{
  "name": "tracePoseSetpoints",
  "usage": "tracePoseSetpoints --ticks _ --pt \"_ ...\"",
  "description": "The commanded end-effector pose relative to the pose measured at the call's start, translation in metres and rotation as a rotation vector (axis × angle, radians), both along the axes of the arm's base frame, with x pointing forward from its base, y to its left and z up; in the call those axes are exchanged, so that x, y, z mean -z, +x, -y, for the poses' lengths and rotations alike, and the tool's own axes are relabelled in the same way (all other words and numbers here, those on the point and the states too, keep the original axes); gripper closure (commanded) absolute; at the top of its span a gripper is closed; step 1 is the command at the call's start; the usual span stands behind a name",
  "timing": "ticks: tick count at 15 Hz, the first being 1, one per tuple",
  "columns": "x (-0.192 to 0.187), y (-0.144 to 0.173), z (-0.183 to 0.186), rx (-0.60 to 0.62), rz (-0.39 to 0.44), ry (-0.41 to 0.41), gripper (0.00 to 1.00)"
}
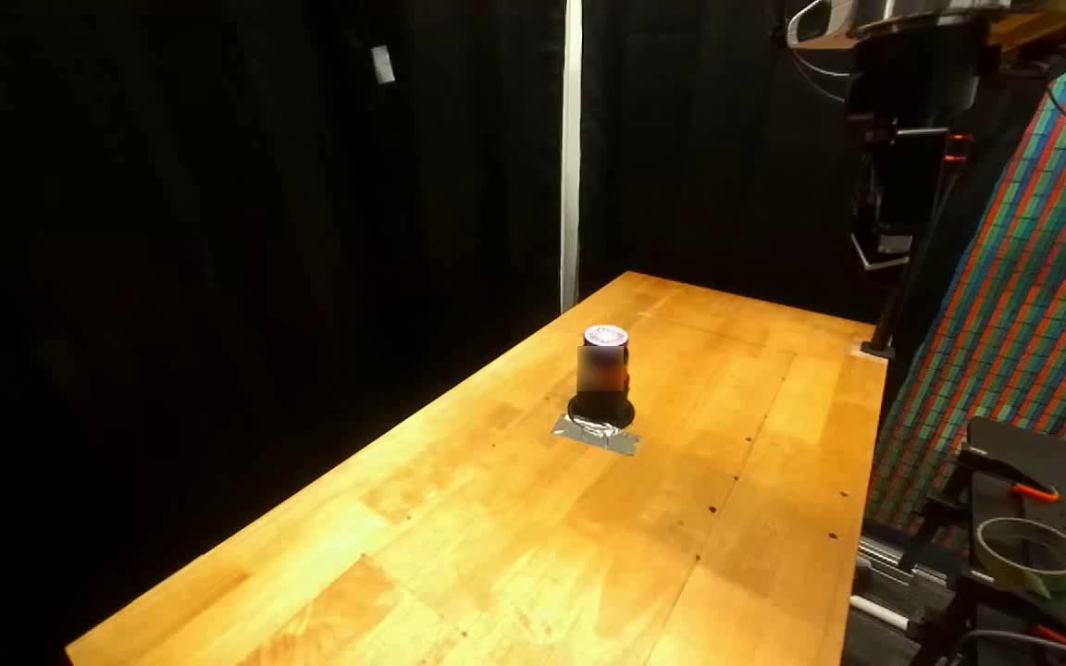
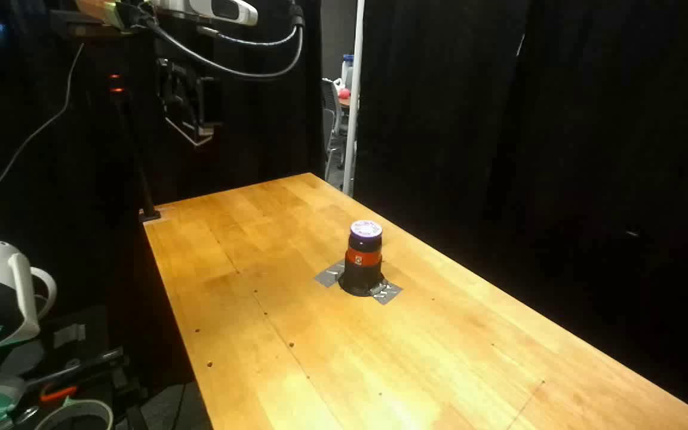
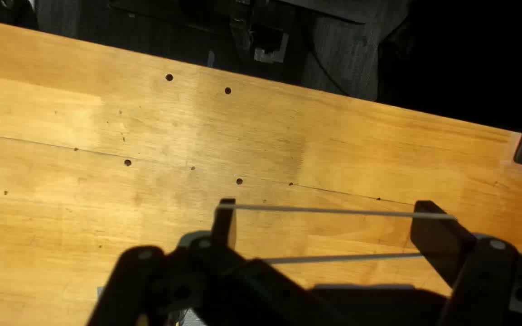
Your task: Put the elastic around the bottle
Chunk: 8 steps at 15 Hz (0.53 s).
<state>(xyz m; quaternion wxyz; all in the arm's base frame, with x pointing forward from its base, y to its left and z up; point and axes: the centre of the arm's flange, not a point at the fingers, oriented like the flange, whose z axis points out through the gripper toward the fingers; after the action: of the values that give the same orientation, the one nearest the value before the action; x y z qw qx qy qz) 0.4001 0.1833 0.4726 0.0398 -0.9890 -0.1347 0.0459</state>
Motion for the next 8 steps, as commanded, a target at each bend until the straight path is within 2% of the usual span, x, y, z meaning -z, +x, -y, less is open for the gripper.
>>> tracePoseSetpoints --ticks 1,6,8 --pt "-0.001 0.000 0.000 0.000 0.003 0.001 0.00" --pt "-0.005 0.001 0.000 0.000 0.011 0.004 0.00" --pt "-0.005 0.030 -0.012 0.038 0.049 -0.008 0.00"
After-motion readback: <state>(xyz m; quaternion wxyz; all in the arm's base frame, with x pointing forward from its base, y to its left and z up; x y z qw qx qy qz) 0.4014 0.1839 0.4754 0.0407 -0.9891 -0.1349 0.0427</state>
